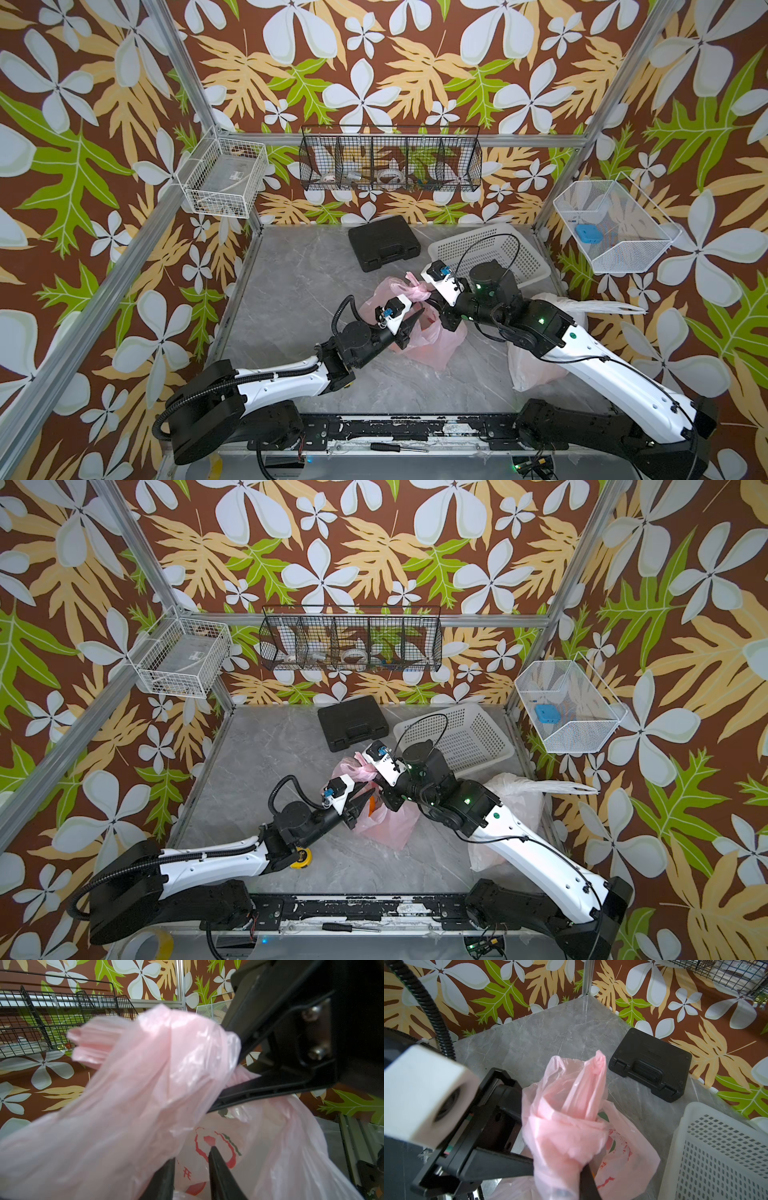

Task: Place the oranges into plastic bags & tie knots
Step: Tie the plastic bag at the center of the board.

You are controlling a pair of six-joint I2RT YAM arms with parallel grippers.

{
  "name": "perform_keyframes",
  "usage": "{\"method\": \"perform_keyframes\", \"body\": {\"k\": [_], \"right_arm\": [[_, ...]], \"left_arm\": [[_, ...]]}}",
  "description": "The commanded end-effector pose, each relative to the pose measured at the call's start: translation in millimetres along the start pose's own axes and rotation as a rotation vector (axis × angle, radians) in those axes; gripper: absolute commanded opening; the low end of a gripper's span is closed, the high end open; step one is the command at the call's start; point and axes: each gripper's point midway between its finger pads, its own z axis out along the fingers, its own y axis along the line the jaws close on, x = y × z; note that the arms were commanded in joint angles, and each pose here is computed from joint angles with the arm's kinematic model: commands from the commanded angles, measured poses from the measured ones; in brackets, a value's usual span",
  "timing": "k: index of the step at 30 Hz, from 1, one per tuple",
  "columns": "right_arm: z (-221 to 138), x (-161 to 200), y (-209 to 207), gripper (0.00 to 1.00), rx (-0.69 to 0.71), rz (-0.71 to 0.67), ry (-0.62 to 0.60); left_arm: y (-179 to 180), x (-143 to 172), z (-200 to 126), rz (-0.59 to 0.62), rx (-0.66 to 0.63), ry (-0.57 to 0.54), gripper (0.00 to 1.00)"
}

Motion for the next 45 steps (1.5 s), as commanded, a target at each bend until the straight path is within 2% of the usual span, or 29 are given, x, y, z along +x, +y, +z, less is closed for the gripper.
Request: {"method": "perform_keyframes", "body": {"k": [1, 5, 8, 11, 20, 27, 31, 40, 45], "right_arm": [[-0.9, -4.1, 5.4, 0.00, -0.031, 0.005, -0.015], [-1.4, -3.8, 7.6, 0.00, -0.044, 0.005, -0.014], [-2.5, -2.4, 7.8, 0.00, -0.044, 0.006, -0.008], [-3.0, -0.6, 8.5, 0.00, -0.047, 0.009, -0.004], [-0.6, 3.2, 13.8, 0.00, -0.077, 0.013, 0.007], [1.4, 6.7, 14.2, 0.00, -0.081, 0.015, 0.019], [2.1, 7.7, 14.9, 0.00, -0.084, 0.015, 0.023], [0.3, 5.4, 11.9, 0.00, -0.066, 0.014, 0.012], [0.2, 8.2, 12.1, 0.00, -0.067, 0.015, 0.018]], "left_arm": [[5.9, -16.0, 2.8, 0.006, -0.021, -0.060, 0.30], [7.7, -12.3, 6.3, 0.025, -0.029, -0.045, 0.34], [15.7, -10.7, 5.5, 0.033, -0.073, -0.043, 0.45], [19.5, -12.7, 5.4, 0.032, -0.085, -0.050, 0.51], [8.6, -19.2, 10.0, 0.039, -0.023, -0.066, 0.51], [3.6, -23.0, 10.7, 0.037, 0.005, -0.077, 0.44], [2.1, -25.9, 12.6, 0.036, 0.013, -0.082, 0.33], [1.1, -18.2, 12.4, 0.033, 0.017, -0.061, 0.17], [5.8, -21.2, 10.7, 0.031, -0.006, -0.071, 0.00]]}}
